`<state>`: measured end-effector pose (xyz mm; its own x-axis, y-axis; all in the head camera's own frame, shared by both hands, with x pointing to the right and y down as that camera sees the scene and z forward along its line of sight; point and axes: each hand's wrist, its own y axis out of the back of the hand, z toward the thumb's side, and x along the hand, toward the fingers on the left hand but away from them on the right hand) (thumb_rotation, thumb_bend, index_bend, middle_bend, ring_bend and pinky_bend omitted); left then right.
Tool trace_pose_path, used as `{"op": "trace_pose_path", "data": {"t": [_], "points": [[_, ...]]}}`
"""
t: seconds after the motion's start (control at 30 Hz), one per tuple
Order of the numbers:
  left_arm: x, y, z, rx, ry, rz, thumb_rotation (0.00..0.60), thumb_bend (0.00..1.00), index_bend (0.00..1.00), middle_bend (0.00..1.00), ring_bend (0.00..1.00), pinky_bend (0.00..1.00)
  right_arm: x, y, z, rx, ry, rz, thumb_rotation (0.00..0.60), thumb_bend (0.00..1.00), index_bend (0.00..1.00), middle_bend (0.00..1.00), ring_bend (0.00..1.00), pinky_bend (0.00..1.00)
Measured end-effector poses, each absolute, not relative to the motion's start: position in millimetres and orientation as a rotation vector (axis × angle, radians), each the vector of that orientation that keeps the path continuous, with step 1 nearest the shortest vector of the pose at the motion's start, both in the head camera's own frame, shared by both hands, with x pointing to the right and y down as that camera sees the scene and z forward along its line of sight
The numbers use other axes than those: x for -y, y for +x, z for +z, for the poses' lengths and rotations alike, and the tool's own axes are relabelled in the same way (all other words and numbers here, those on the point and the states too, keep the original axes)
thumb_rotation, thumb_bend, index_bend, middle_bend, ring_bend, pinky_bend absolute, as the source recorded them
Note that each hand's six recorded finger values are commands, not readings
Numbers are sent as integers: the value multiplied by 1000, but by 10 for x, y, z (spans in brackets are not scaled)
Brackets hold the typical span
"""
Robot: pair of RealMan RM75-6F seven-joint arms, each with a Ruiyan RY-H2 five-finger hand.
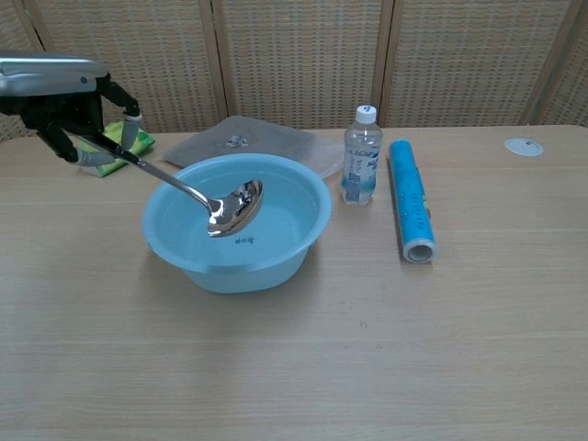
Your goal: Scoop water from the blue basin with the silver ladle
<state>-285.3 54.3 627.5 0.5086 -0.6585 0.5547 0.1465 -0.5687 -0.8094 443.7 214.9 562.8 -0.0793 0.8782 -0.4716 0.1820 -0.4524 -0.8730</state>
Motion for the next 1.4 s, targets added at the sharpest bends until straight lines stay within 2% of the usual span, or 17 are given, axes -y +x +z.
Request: {"op": "trace_pose_path", "data": {"t": [0.17,0.4,0.77,1.4], "points": [[-232,-2620,6323,-369,-1825,-1227,600,521,899,1000,1000,1000,-2135,4478,5623,1169,-1624,1588,600,0,0,0,0,0],[-10,-2339,6471,-269,-1747,-1290,600,524,899,1000,1000,1000,-2120,4530,5651,1177,-1624,1610,600,0,0,0,0,0],[5,-2051,6796,-155,-1663,-1390,600,527,899,1000,1000,1000,-2099,4587,5676,1191,-1621,1633,600,0,0,0,0,0],[-85,-1760,7117,-38,-1578,-1429,600,567,916,1000,1000,1000,-2082,4624,5674,1200,-1620,1639,600,0,0,0,0,0]]}}
